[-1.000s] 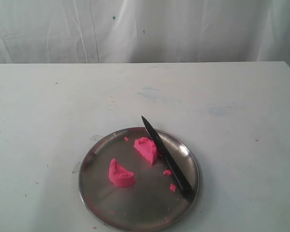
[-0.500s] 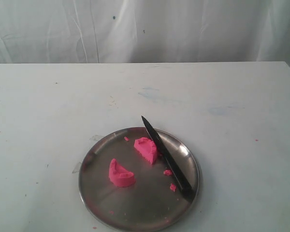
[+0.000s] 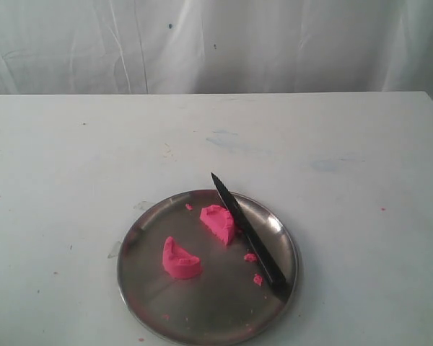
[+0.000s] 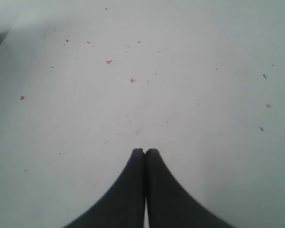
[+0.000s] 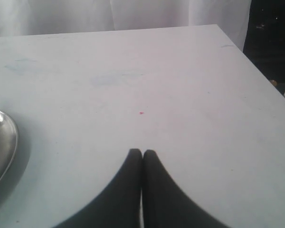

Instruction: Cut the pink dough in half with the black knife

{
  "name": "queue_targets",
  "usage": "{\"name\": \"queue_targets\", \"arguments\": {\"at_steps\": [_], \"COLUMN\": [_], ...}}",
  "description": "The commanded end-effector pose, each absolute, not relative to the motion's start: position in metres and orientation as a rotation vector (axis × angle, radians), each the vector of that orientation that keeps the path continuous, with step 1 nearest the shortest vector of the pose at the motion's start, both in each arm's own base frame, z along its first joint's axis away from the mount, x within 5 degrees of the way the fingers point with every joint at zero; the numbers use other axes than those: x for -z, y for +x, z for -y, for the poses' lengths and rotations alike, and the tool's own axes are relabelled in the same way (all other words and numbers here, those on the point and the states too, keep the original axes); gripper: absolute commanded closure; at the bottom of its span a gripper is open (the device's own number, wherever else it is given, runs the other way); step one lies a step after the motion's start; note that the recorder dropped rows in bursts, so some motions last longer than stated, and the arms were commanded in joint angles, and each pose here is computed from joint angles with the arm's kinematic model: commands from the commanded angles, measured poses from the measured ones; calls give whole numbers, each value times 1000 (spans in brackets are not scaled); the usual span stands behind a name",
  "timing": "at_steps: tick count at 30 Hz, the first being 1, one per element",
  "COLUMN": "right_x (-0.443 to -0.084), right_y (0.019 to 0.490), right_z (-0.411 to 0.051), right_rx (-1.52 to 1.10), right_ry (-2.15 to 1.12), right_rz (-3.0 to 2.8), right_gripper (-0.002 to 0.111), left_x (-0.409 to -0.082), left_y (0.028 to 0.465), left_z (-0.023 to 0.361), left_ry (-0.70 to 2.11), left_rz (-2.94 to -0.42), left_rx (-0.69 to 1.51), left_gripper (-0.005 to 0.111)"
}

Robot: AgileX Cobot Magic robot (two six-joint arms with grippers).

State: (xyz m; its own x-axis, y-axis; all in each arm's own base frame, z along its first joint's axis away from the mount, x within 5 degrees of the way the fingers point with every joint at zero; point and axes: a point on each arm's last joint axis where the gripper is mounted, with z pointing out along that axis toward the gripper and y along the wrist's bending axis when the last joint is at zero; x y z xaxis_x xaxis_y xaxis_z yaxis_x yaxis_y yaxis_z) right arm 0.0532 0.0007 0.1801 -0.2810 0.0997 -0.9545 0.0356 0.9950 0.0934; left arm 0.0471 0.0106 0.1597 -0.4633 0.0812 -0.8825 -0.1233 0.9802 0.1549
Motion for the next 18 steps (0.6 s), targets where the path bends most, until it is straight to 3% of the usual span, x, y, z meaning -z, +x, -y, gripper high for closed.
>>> {"name": "queue_targets", "arguments": {"at_steps": [1, 18], "right_x": [-180, -180], "right_y": [53, 53], "right_z": [0, -1], "right_rx": [-56, -65], "right_ry": [107, 100], "right_rz": [-1844, -1845], "right_gripper": [108, 108], "left_x": [-155, -154], "left_y": [45, 45], "left_z": [-10, -10], "left_ry": [-48, -22], "left_rz": [-2079, -2085], "left_rx": [-224, -236], "left_gripper": [107, 107]}}
